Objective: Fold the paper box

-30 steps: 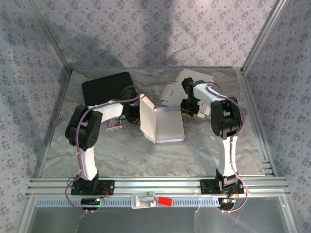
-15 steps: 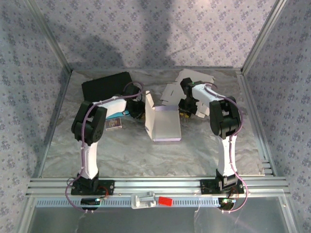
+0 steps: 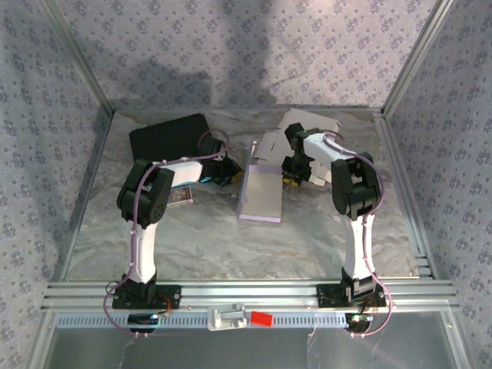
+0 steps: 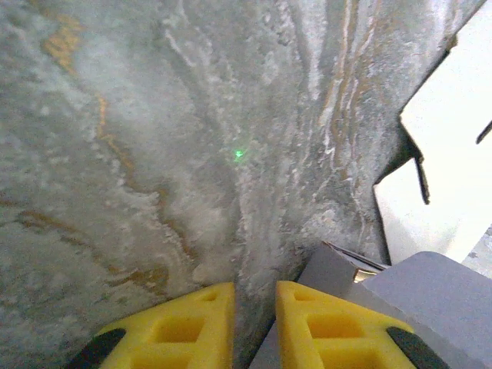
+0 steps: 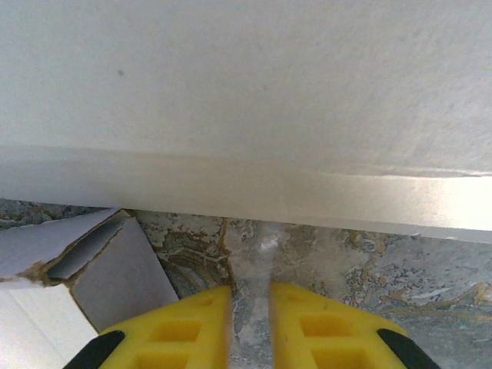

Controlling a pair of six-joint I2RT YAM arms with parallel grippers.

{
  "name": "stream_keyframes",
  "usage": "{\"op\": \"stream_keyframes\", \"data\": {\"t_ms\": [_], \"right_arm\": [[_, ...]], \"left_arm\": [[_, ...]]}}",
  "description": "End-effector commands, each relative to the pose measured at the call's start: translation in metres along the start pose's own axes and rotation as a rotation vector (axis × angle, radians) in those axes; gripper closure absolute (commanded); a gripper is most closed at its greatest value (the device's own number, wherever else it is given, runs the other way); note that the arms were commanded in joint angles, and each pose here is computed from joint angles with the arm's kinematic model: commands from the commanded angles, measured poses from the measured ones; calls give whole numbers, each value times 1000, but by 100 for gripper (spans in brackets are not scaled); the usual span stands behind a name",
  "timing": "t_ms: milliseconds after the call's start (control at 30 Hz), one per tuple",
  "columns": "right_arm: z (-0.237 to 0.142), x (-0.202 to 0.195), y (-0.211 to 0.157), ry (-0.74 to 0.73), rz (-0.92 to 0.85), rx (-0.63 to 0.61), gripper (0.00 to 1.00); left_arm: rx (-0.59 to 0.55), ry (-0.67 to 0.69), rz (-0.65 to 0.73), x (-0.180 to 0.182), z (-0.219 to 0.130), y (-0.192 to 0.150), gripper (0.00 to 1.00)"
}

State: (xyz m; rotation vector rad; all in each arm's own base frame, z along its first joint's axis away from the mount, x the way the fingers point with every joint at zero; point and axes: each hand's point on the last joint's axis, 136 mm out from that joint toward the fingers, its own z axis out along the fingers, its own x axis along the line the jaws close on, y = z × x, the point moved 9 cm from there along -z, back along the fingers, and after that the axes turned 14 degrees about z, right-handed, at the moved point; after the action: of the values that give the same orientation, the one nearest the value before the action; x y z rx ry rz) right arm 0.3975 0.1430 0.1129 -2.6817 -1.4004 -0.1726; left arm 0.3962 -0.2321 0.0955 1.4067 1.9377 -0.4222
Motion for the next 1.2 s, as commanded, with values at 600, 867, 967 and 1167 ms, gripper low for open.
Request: {"op": "stream_keyframes", "data": {"t_ms": [600, 867, 967, 1167], "right_arm": [[2, 12, -10, 53, -13, 40, 79], [-1, 16, -24, 111, 27, 85, 79], [-2, 14, -36, 138, 77, 122, 79], [-2, -4, -75, 154, 244, 166, 79]], "left_arm": [[54, -196, 28, -19, 9, -10, 81], [89, -150, 46, -20, 9, -14, 81], [90, -85, 67, -16, 1, -15, 80], [141, 15, 152, -15, -9, -16, 79]]}}
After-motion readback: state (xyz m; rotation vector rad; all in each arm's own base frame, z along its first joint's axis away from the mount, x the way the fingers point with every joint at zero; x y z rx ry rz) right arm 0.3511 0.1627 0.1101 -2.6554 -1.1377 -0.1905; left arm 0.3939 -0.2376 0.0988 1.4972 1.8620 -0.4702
